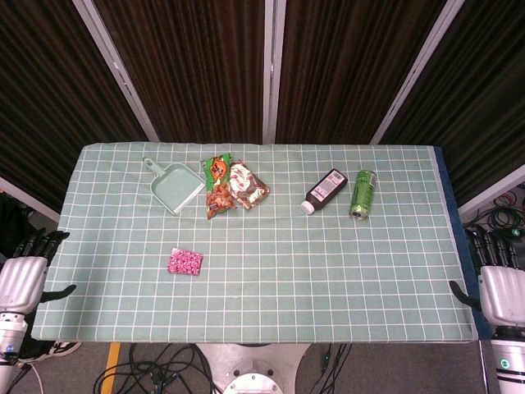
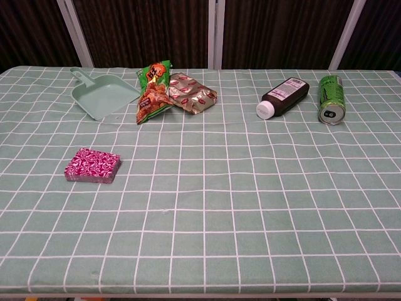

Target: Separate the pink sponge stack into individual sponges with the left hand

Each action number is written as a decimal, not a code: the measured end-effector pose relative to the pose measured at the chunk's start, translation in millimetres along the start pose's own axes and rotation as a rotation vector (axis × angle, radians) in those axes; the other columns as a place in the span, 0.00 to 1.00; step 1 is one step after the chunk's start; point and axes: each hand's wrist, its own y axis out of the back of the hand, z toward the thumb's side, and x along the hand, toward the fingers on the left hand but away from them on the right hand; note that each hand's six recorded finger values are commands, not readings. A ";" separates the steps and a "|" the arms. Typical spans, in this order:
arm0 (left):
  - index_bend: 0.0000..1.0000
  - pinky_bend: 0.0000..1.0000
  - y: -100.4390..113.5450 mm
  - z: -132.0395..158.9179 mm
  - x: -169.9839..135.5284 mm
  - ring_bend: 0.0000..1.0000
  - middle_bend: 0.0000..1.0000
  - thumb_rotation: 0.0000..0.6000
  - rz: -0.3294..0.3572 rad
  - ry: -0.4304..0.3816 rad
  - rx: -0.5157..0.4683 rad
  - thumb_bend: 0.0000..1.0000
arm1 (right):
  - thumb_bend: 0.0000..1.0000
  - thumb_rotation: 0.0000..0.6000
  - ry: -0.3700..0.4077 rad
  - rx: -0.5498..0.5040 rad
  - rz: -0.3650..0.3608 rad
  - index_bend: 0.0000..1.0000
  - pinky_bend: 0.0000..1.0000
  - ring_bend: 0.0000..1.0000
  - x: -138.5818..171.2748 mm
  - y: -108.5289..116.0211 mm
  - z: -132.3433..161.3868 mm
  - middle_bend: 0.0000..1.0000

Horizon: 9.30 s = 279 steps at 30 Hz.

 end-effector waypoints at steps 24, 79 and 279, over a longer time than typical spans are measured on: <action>0.21 0.22 -26.3 33.8 11.0 0.07 0.18 1.00 -0.038 -0.166 -0.049 0.00 | 0.14 1.00 -0.016 -0.001 0.036 0.00 0.00 0.00 -5.0 -3.3 -8.2 0.00; 0.28 0.21 -134.2 199.1 105.1 0.07 0.27 1.00 -0.277 -0.412 0.167 0.13 | 0.15 1.00 -0.019 0.006 0.045 0.00 0.00 0.00 -2.6 -8.9 -7.1 0.00; 0.30 0.13 -147.8 186.0 109.9 0.09 0.34 1.00 -0.281 -0.307 0.095 0.19 | 0.15 1.00 -0.061 0.004 0.101 0.00 0.00 0.00 -12.7 -29.5 -19.5 0.00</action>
